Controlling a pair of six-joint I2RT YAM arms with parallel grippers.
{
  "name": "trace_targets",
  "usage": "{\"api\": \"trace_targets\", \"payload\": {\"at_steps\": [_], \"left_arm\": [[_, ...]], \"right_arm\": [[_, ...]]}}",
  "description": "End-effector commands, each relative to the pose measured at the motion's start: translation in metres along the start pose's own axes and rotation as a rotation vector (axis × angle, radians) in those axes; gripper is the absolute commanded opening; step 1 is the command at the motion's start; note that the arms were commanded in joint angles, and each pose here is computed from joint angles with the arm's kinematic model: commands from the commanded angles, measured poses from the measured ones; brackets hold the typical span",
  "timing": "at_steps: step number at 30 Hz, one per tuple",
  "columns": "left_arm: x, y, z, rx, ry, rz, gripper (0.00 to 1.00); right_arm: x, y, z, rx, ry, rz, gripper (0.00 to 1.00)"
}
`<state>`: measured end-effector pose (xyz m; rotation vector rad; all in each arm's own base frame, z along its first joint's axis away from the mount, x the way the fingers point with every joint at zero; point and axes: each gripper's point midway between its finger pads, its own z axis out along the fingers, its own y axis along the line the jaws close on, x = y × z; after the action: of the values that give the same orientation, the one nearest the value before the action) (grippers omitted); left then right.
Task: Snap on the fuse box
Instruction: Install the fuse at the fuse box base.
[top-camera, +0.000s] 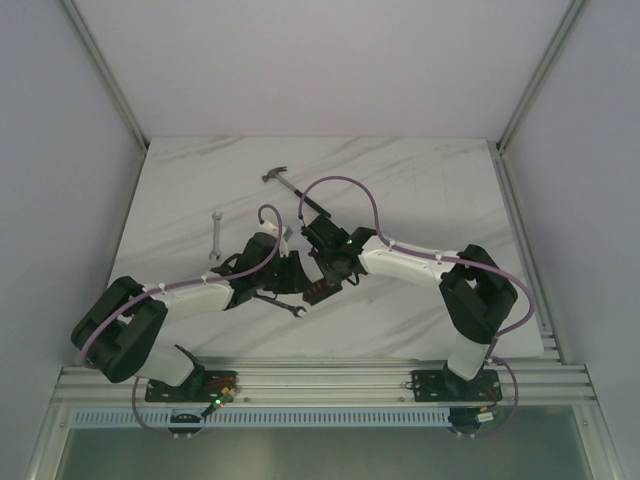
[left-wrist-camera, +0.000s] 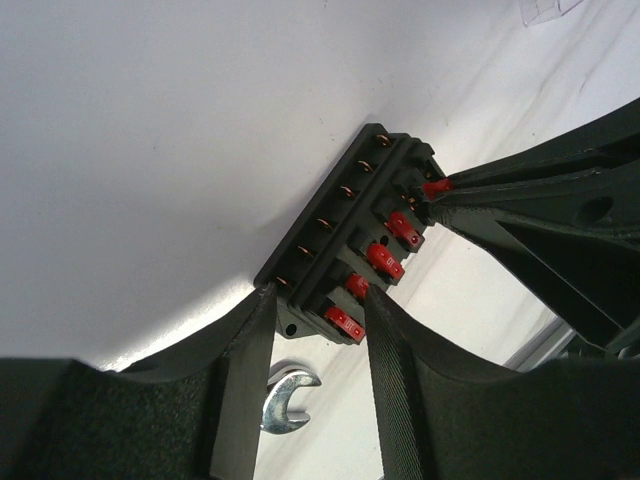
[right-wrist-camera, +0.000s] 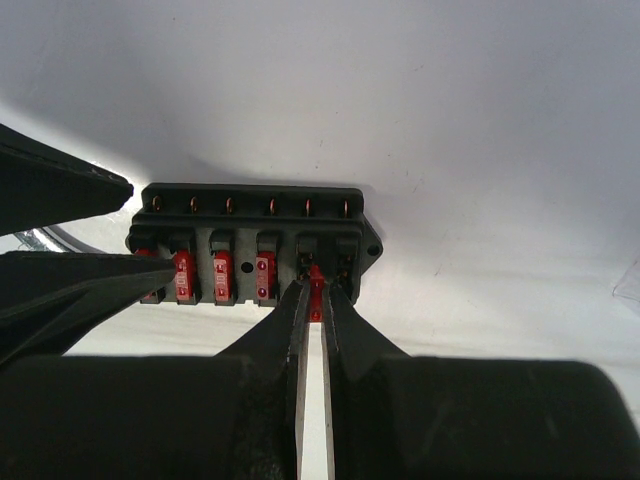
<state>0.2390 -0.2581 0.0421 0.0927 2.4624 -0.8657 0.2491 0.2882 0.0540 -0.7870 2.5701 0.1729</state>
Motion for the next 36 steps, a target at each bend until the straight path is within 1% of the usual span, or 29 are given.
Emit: {"api": "trace_targets", "payload": {"at_steps": [1, 16, 36], "left_arm": [[-0.004, 0.001, 0.003, -0.018, -0.002, -0.008, 0.47], [0.0, 0.006, 0.006, -0.034, 0.011, -0.014, 0.41], [0.001, 0.008, 0.005, -0.039, 0.015, -0.016, 0.4]], "right_arm": [[-0.018, 0.003, -0.007, -0.002, -0.048, 0.012, 0.0], [-0.016, 0.002, 0.002, 0.013, -0.034, -0.001, 0.0], [-0.001, 0.001, 0.015, 0.035, 0.014, -0.014, 0.0]]}}
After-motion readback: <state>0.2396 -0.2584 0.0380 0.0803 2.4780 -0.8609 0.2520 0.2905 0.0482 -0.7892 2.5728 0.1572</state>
